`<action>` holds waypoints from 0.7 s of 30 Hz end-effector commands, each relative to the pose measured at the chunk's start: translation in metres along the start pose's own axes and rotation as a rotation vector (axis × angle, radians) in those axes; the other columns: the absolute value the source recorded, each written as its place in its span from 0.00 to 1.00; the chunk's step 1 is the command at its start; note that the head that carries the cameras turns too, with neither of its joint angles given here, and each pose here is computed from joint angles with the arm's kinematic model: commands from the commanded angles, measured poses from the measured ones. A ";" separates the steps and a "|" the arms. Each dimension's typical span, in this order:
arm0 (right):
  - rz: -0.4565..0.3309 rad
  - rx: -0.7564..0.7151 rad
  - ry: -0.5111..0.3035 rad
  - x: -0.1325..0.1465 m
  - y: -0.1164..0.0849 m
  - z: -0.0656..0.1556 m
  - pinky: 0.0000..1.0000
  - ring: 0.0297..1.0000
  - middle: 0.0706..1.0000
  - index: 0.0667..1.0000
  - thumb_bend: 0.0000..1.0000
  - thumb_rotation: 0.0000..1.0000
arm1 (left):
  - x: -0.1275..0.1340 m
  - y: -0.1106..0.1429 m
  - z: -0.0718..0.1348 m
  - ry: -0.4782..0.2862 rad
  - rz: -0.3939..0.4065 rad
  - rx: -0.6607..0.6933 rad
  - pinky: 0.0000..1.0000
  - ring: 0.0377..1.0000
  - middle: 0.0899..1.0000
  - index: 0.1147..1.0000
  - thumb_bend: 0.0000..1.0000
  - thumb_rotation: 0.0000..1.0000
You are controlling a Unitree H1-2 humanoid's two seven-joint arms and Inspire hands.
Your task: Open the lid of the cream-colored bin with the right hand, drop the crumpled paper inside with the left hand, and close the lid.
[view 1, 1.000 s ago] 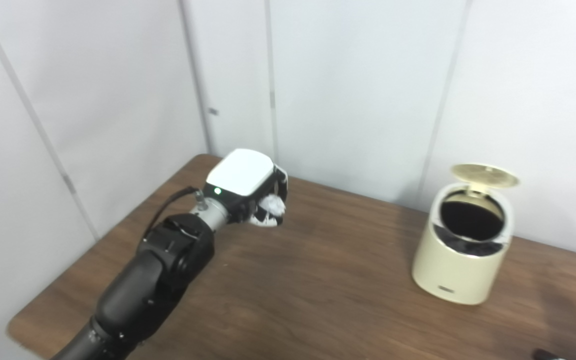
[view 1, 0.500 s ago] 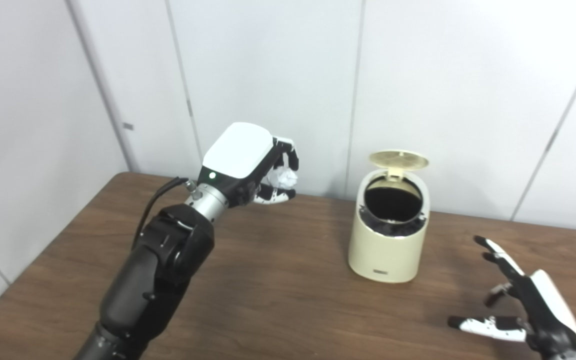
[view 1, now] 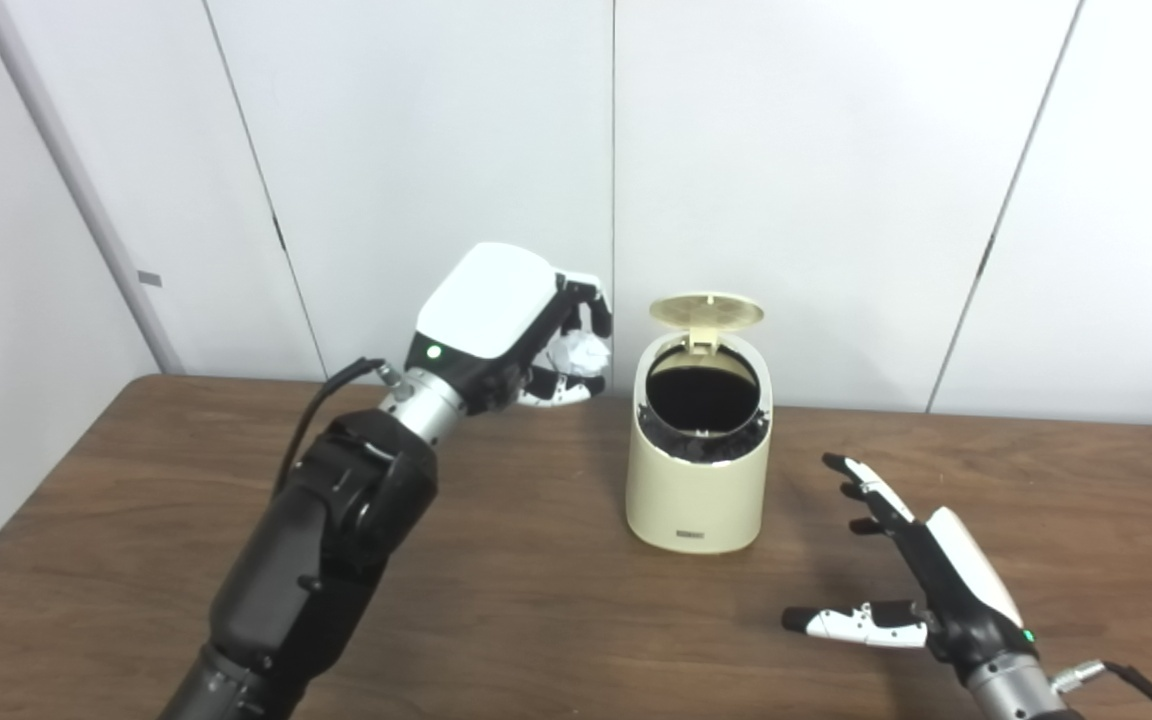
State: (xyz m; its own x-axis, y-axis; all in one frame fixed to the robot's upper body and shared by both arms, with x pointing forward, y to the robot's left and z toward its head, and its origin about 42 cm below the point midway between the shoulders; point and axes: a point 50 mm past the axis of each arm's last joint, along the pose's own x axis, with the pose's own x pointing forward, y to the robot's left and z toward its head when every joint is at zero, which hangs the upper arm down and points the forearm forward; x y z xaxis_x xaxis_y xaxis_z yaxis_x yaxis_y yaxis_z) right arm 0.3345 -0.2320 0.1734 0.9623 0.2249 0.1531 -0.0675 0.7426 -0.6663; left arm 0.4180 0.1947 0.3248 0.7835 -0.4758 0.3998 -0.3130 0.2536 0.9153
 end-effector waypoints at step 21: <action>-0.069 -0.001 -0.060 0.007 -0.010 0.015 0.78 0.91 0.96 0.92 0.81 0.29 | 0.057 -0.005 0.042 -0.170 0.064 -0.069 0.24 0.31 0.40 0.48 0.49 0.00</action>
State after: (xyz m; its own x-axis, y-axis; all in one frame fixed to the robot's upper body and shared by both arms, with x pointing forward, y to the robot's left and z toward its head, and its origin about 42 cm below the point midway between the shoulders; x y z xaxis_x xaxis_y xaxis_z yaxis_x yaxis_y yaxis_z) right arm 0.3344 -0.2304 0.1725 0.9640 0.2108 0.1622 -0.0523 0.7481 -0.6616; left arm 0.4389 0.1405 0.3126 0.7211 -0.5818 0.3761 -0.2382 0.3015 0.9232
